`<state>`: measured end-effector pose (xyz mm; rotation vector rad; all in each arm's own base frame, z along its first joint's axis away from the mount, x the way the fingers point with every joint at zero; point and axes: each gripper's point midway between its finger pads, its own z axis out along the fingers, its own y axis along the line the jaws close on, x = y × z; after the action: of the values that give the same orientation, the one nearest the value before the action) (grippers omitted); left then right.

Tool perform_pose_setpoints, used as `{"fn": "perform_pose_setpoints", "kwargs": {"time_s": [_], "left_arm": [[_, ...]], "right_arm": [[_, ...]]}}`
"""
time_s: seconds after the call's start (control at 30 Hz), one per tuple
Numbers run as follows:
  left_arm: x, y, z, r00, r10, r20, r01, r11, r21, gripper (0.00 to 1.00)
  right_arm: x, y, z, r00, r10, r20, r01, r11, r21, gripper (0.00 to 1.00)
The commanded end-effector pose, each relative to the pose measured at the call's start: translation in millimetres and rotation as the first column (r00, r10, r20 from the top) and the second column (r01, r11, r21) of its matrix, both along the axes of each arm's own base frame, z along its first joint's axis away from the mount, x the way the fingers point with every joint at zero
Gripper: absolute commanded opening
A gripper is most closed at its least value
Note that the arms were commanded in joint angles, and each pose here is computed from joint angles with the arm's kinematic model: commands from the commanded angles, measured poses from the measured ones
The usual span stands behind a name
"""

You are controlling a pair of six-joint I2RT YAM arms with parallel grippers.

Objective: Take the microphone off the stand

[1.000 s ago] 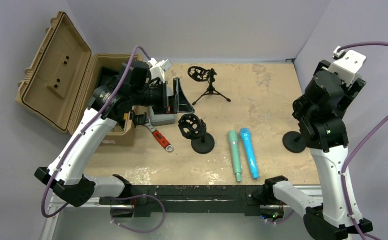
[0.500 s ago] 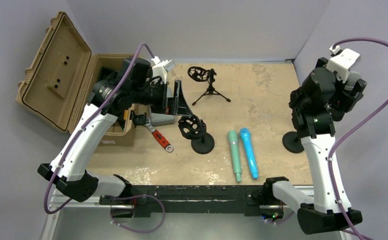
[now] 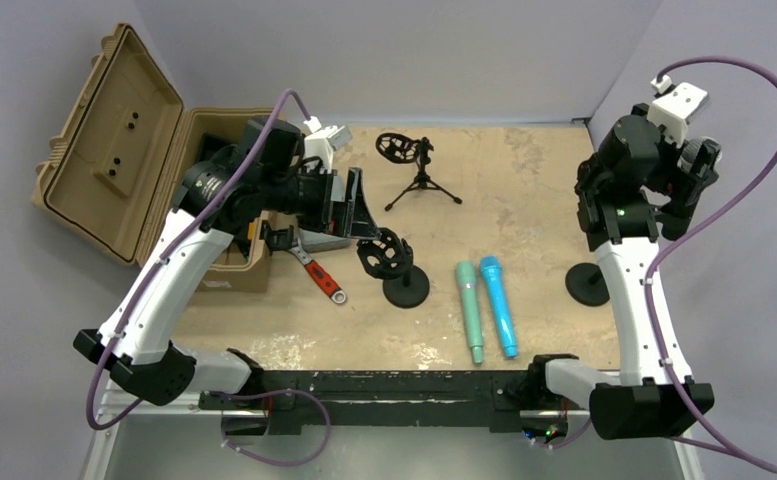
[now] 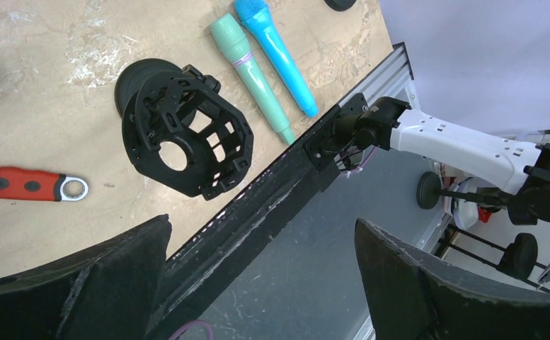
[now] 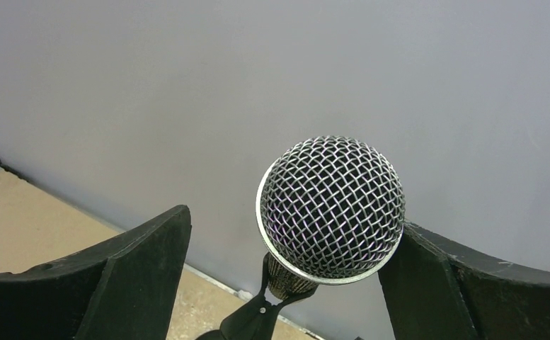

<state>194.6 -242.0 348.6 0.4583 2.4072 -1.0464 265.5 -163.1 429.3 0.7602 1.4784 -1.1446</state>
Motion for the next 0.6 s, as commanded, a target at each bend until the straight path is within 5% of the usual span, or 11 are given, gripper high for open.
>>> {"fn": "perform_pose_setpoints", "kwargs": {"time_s": [0.0,0.13,0.37,0.57], "left_arm": [[-9.6,5.9,21.5,0.996,-0.018,0.084,0.021,0.999,-0.033,0.99],[-12.0,6.3,20.5,0.996,-0.023,0.083,0.026,0.999,-0.034,0.99],[-11.5,6.0,18.2,0.997,-0.022,0.079,0.025,0.999,-0.034,0.99],[-7.7,3.5,19.1,0.997,-0.016,0.078,0.019,0.999,-0.04,0.99]], "right_arm": [[-2.6,-4.6,20.2,0.994,-0.017,0.107,0.017,1.0,-0.004,0.88],[-0.2,-5.4,20.4,0.994,-0.017,0.111,0.019,1.0,-0.02,0.77],[-1.9,-0.7,33.4,0.98,0.076,0.182,-0.068,0.997,-0.048,0.37],[34.1,27.2,46.8,0.919,0.336,0.207,-0.329,0.942,-0.068,0.19]]}}
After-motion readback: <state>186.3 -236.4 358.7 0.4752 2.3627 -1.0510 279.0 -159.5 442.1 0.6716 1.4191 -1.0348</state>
